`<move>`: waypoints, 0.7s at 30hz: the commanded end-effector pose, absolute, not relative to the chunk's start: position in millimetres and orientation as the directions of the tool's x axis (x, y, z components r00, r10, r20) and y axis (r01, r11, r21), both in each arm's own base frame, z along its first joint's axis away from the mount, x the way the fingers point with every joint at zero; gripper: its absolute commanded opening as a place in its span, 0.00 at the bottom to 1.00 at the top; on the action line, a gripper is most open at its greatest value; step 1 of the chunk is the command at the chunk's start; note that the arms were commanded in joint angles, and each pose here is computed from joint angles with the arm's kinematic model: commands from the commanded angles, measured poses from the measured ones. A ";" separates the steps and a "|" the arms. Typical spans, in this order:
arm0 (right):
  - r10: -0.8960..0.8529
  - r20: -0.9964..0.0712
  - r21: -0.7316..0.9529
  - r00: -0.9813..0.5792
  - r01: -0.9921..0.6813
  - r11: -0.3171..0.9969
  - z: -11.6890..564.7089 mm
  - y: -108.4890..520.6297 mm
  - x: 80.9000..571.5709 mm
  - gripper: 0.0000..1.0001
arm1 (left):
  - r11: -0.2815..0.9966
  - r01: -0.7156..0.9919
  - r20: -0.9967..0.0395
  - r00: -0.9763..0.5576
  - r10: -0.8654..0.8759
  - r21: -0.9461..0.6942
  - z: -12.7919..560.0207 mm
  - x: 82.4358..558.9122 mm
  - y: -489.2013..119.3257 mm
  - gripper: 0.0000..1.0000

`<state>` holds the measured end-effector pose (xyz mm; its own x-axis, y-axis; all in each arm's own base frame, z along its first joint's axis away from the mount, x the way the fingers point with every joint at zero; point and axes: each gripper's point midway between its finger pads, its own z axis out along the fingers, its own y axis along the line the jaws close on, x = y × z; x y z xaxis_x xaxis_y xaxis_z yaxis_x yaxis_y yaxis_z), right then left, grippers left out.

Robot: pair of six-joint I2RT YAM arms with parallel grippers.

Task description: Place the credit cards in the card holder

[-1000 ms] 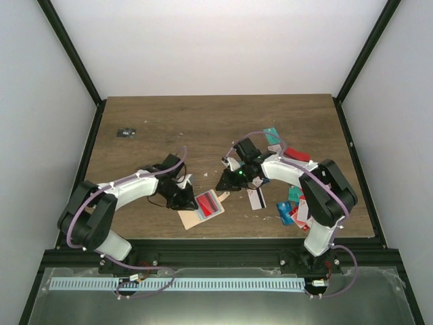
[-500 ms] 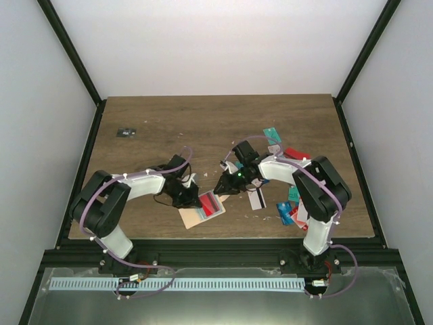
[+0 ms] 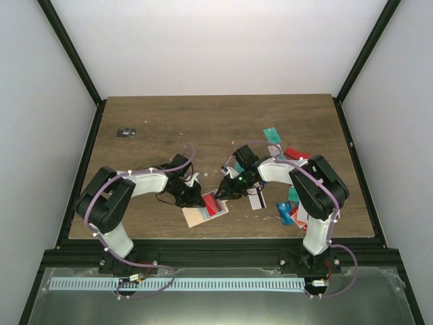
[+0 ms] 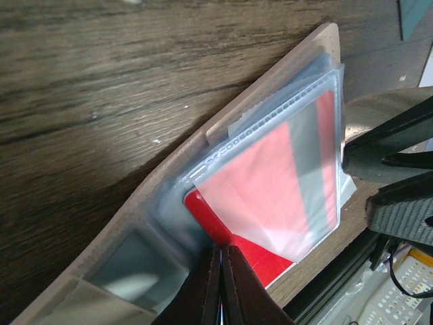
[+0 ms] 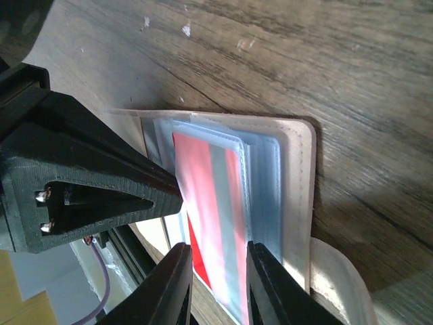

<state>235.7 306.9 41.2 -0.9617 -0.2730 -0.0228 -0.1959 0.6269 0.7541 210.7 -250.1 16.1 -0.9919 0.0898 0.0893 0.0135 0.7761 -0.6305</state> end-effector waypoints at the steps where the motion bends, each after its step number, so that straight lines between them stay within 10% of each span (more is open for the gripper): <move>1: -0.280 -0.024 0.744 -0.960 -0.204 0.636 33.9 301.5 233.2 0.26 | 0.815 0.006 0.115 -0.989 0.088 -0.580 -5.5 206.9 -245.1 0.04; 21: -0.294 -0.041 0.784 -0.955 -0.213 0.583 49.3 305.2 222.9 0.27 | 0.817 0.022 0.120 -0.987 0.111 -0.576 -8.9 203.2 -247.5 0.04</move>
